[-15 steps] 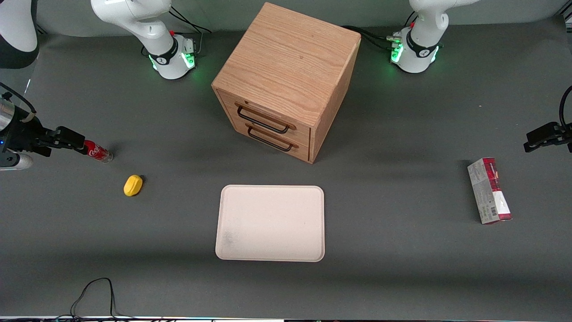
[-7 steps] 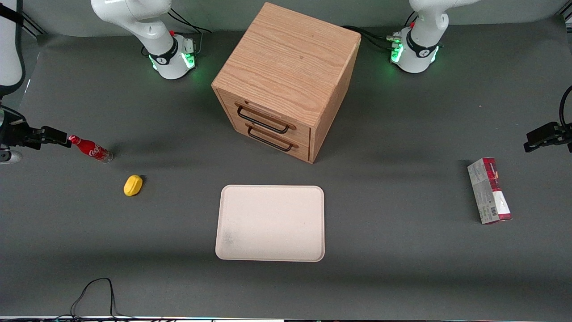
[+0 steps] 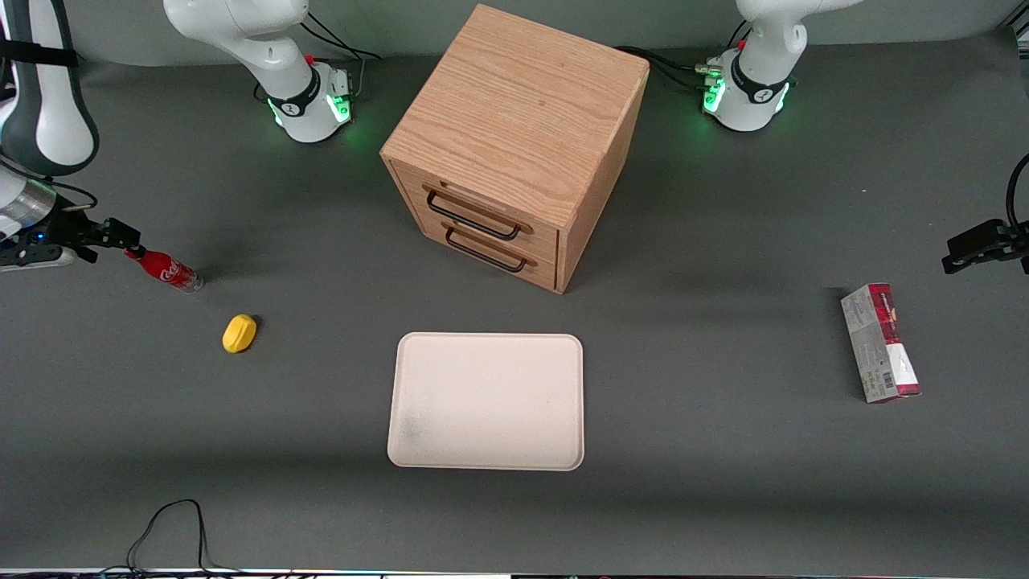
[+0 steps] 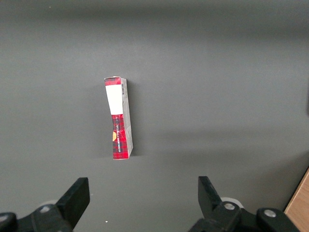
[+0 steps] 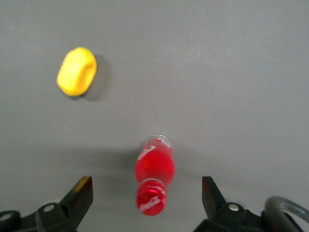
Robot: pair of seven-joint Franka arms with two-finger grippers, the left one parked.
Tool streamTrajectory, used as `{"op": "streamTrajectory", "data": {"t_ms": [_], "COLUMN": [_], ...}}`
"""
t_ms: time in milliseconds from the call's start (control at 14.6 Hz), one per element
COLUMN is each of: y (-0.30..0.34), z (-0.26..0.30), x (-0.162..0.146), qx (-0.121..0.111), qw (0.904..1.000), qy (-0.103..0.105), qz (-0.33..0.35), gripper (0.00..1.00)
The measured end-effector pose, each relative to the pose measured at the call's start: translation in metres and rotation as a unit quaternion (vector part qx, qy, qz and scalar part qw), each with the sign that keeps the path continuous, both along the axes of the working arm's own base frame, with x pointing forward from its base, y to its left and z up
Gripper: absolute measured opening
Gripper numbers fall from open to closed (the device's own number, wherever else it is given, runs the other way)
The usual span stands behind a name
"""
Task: Place coke bottle on tray
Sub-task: 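Close the right gripper around the bottle's neck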
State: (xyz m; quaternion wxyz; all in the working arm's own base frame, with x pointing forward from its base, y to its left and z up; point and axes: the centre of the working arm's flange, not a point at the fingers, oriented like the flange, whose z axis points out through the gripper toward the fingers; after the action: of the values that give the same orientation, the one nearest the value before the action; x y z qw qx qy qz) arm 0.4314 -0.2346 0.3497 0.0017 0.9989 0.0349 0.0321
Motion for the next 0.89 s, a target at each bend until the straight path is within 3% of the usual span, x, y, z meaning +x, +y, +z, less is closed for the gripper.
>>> {"op": "streamTrajectory", "data": {"t_ms": [615,889], "y": [0.007,0.003], "z": [-0.03,-0.035], "x": [-0.013,-0.015], "qx": [-0.009,-0.012], "qw": [0.9999,0.9999], "qy": [-0.006,0.001], "qz": [0.008,0.013], "gripper": [1.0,0.93]}}
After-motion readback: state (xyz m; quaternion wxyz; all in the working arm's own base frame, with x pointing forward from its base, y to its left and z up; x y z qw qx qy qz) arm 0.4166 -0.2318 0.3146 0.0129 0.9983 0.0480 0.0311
